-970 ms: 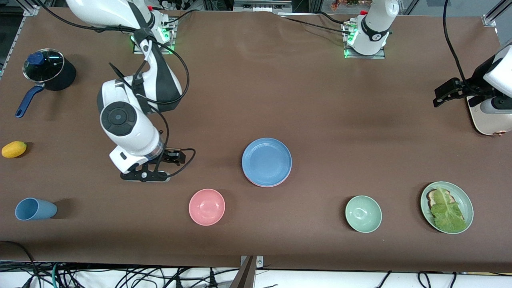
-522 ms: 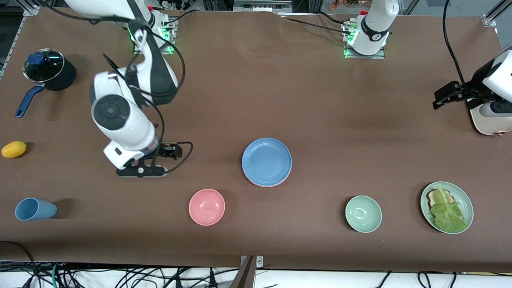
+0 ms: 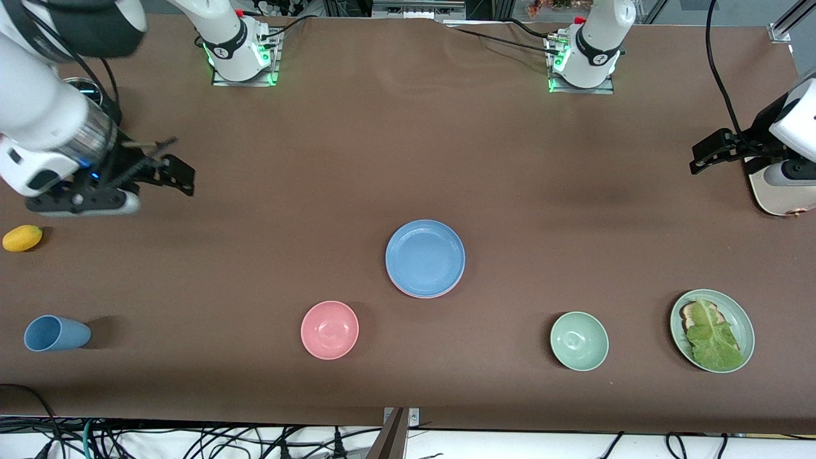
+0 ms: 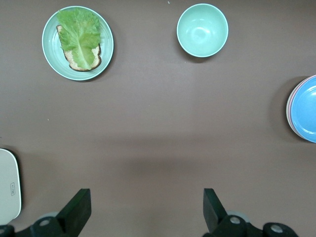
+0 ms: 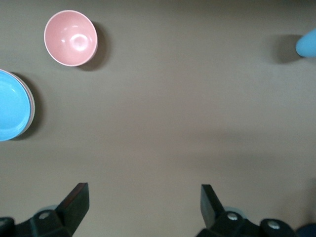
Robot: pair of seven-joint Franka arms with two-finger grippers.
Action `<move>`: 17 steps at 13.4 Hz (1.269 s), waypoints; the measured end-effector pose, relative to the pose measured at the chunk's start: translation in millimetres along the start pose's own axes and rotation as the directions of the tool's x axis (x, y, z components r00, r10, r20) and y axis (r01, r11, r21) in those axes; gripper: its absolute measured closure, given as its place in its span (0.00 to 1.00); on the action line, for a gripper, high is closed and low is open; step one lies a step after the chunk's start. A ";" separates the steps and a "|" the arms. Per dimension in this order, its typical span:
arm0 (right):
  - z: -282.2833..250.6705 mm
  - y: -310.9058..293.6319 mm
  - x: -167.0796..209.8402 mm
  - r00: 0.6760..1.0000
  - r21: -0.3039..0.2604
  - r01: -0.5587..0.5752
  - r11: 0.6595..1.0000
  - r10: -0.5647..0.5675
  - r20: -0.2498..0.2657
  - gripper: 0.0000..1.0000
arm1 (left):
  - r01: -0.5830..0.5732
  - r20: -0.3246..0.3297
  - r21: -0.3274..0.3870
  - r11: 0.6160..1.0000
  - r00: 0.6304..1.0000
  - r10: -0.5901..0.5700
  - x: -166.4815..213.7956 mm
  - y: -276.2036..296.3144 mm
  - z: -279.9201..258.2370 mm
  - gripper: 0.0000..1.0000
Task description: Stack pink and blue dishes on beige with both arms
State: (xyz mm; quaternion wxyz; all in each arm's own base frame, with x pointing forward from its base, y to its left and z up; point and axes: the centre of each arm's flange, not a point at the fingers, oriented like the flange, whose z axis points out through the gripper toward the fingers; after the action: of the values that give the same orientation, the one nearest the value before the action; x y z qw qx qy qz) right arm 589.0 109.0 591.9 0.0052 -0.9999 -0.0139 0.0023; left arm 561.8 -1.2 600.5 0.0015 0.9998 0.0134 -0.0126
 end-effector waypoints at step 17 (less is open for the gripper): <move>-37.7 32.1 -46.6 0.999 -0.059 -0.022 0.998 0.025 0.039 0.00 | -0.001 0.000 0.000 1.000 1.000 0.001 0.1 0.1 0.0 0.00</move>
State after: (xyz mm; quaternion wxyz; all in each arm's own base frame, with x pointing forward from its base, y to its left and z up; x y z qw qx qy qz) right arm 543.5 75.2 629.5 -0.0242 -0.9995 -0.0023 0.0217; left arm 561.9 -1.2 600.5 0.0016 0.9998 0.0130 -0.0126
